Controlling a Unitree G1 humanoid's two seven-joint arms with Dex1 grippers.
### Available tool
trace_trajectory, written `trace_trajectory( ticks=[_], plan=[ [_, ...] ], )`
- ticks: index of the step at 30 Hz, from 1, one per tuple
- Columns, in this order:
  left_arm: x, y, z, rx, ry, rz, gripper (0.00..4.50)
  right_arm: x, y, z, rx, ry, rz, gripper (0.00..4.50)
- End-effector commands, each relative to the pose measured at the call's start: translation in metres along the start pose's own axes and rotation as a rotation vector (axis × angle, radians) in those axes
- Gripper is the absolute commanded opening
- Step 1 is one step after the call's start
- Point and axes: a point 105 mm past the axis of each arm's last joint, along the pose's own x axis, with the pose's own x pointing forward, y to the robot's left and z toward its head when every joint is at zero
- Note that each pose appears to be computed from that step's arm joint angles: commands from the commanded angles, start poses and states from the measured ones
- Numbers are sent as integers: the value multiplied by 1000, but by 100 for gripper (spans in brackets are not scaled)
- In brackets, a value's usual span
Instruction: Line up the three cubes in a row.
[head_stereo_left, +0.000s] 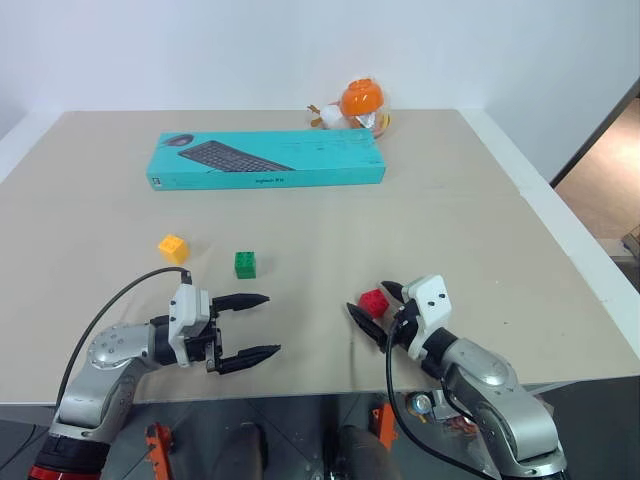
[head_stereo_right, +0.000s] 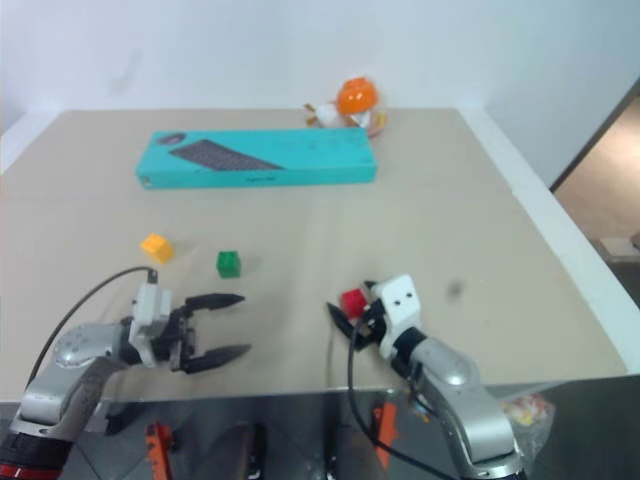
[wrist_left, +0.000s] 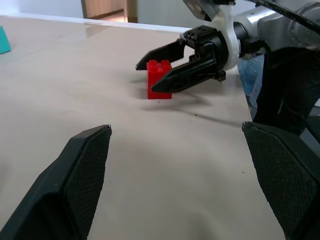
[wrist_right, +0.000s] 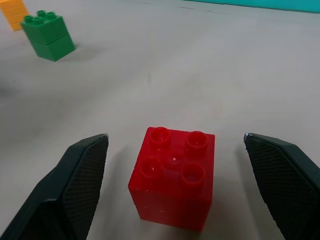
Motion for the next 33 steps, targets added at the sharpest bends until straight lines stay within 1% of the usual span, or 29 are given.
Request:
trace_trajectory(
  ticks=[1,3,7,8,10,14,16,21,25,29,33],
  plan=[
    [3,1,9,37,-15,-6,445,-1,-1,12,-4,-41,-28,424],
    [3,2,9,38,-14,-5,450,-1,-2,11,1,-37,-39,376],
    [4,4,11,41,-12,-1,450,-1,-3,9,11,-32,-58,233],
    [4,4,11,42,-12,0,450,-2,-2,9,10,-30,-58,206],
    [4,4,11,42,-11,1,450,-2,-2,8,8,-28,-58,129],
    [5,3,11,44,-8,-2,450,-4,0,10,-29,-22,-24,130],
    [5,3,11,41,-9,-2,450,-3,2,17,-51,-33,43,130],
    [2,4,8,36,17,-11,450,14,4,45,-156,-59,332,130],
    [-1,6,7,40,26,-8,450,33,7,58,-231,-25,563,130],
    [-4,10,7,74,39,19,450,51,13,59,-307,17,726,130],
    [-8,19,7,121,49,130,450,64,19,51,-360,49,820,130]
  ],
)
